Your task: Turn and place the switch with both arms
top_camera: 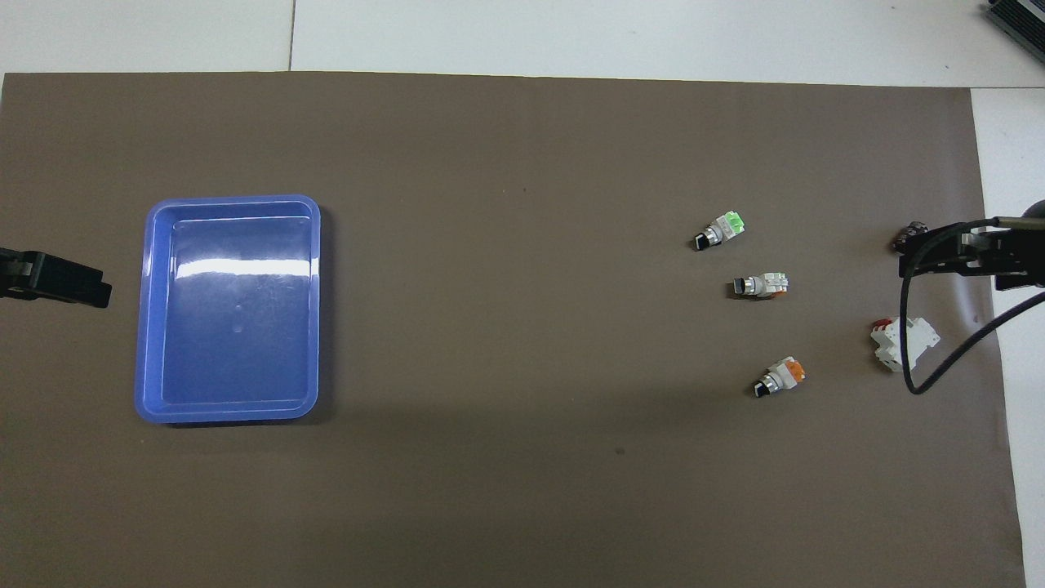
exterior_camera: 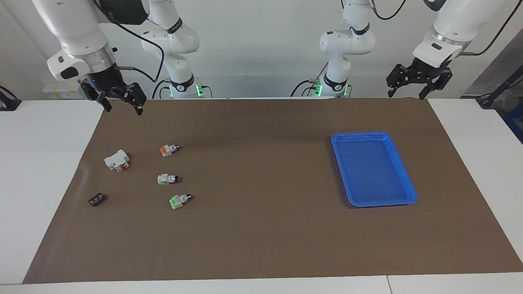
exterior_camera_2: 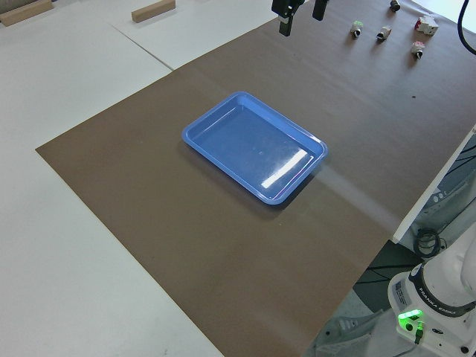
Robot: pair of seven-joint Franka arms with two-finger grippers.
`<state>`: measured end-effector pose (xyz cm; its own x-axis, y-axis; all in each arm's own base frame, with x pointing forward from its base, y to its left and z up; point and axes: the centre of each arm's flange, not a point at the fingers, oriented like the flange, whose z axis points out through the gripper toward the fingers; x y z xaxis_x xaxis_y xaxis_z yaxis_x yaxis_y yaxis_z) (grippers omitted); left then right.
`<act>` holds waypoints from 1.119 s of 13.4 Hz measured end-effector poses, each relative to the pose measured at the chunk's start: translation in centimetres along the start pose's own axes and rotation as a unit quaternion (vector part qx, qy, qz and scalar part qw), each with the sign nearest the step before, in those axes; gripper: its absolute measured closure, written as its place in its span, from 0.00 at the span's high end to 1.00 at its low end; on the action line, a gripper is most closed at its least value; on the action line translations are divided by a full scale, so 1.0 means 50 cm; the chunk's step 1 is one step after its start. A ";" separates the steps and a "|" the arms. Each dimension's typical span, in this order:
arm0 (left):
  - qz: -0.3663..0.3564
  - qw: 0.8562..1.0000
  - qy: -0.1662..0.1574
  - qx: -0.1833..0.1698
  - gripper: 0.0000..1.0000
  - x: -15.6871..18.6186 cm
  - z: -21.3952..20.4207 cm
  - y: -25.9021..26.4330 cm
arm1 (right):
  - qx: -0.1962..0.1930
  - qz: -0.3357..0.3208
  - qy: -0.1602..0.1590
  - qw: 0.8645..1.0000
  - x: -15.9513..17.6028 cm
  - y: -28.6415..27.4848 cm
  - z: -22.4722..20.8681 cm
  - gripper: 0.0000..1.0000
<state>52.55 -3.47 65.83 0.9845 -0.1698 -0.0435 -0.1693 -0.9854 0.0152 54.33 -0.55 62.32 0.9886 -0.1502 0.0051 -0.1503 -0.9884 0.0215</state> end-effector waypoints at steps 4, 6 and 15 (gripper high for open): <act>0.000 1.000 0.001 -0.001 1.00 0.000 -0.002 0.001 | 0.000 0.003 -0.002 1.000 -0.001 -0.001 0.002 1.00; 0.000 1.000 0.002 -0.002 1.00 -0.001 -0.006 0.001 | 0.000 0.003 -0.003 1.000 -0.001 0.000 0.002 1.00; 0.000 1.000 0.000 -0.006 1.00 -0.002 -0.006 0.003 | 0.001 0.058 0.002 0.998 0.000 0.002 0.011 1.00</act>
<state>52.43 -3.57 66.13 0.9844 -0.1707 -0.0434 -0.1697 -0.9851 0.0265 54.30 -0.63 61.77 0.9648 -0.2627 0.0106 -0.2629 -0.9646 0.0193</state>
